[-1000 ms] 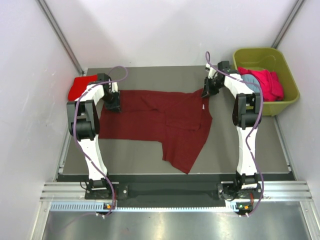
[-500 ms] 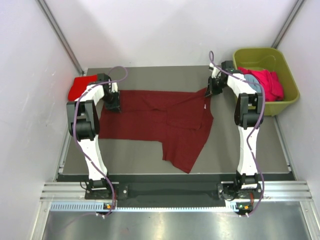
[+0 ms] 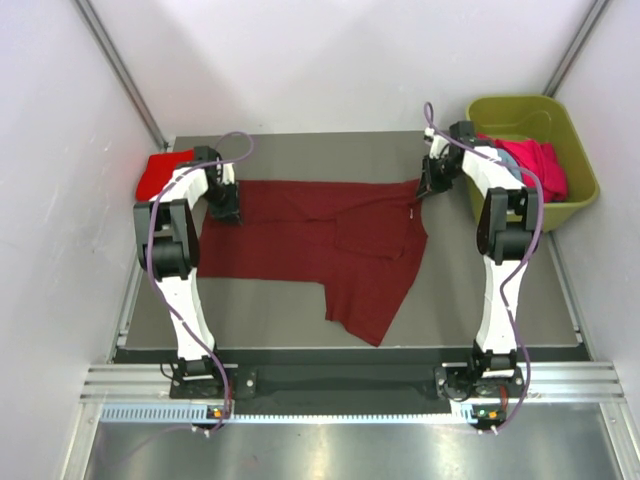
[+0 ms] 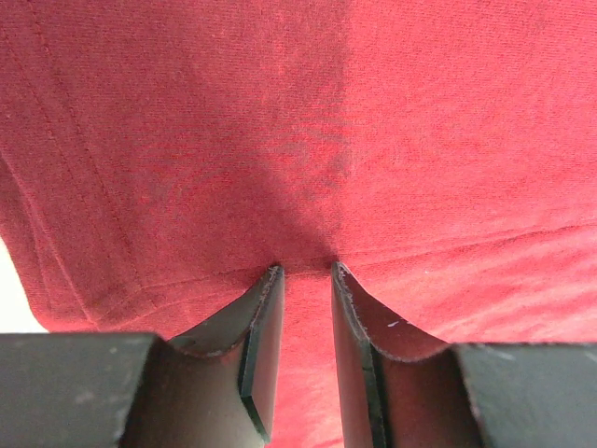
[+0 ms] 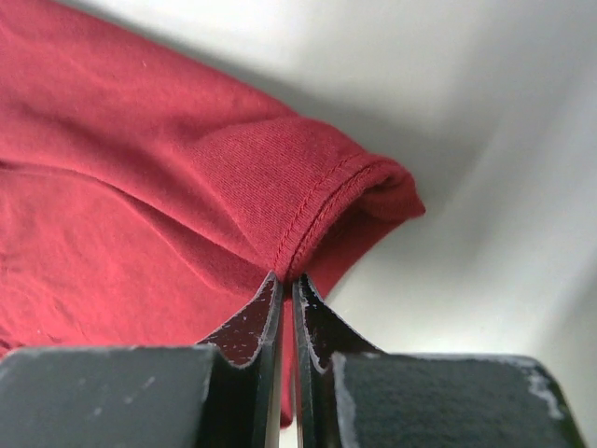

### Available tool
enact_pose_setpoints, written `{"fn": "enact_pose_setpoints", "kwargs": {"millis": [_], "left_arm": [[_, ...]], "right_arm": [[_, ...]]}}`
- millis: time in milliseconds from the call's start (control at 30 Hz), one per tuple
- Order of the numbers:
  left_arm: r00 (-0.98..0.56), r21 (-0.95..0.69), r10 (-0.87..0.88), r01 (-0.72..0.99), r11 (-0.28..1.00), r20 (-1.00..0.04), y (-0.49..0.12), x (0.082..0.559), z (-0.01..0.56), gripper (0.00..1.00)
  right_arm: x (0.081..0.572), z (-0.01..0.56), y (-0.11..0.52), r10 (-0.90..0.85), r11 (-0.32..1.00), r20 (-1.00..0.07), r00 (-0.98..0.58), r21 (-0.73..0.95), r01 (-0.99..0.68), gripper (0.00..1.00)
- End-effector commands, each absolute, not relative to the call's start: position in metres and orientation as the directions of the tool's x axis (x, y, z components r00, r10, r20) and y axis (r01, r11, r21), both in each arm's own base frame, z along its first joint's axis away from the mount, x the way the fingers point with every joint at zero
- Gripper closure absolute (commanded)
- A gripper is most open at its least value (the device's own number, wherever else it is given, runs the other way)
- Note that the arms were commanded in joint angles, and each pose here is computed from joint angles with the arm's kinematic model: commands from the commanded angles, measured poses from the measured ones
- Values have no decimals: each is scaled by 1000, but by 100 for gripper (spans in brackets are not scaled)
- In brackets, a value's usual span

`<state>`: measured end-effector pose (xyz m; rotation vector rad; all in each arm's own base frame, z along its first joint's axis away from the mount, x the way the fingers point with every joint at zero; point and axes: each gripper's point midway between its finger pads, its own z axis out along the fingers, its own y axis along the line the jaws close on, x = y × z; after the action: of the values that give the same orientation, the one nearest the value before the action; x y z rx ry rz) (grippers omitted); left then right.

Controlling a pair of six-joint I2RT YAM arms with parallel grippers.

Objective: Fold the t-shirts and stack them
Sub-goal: Fold the tshirt

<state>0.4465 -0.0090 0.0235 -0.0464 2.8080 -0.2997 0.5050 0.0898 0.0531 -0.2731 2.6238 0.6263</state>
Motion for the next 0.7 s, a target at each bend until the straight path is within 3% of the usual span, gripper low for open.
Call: {"fn": "enact_pose_setpoints", "kwargs": {"millis": [0, 133, 233, 267, 667], "left_arm": [[-978, -207, -59, -16, 978, -202, -10, 432, -29, 67], [-977, -220, -60, -14, 975, -206, -12, 435, -28, 67], [-976, -226, -61, -13, 974, -210, -12, 437, -27, 68], [-975, -230, -60, -9, 973, -215, -14, 438, -24, 68], [-969, -283, -108, -42, 958, -222, -23, 437, -11, 67]], "right_arm": [[498, 81, 83, -103, 887, -479, -872, 352, -298, 99], [491, 73, 85, -107, 893, -456, -884, 347, -288, 98], [491, 67, 79, -117, 918, -446, -887, 292, -268, 70], [491, 68, 76, -119, 924, -447, -887, 278, -264, 65], [440, 145, 101, -226, 848, -556, -800, 292, -442, 63]]}}
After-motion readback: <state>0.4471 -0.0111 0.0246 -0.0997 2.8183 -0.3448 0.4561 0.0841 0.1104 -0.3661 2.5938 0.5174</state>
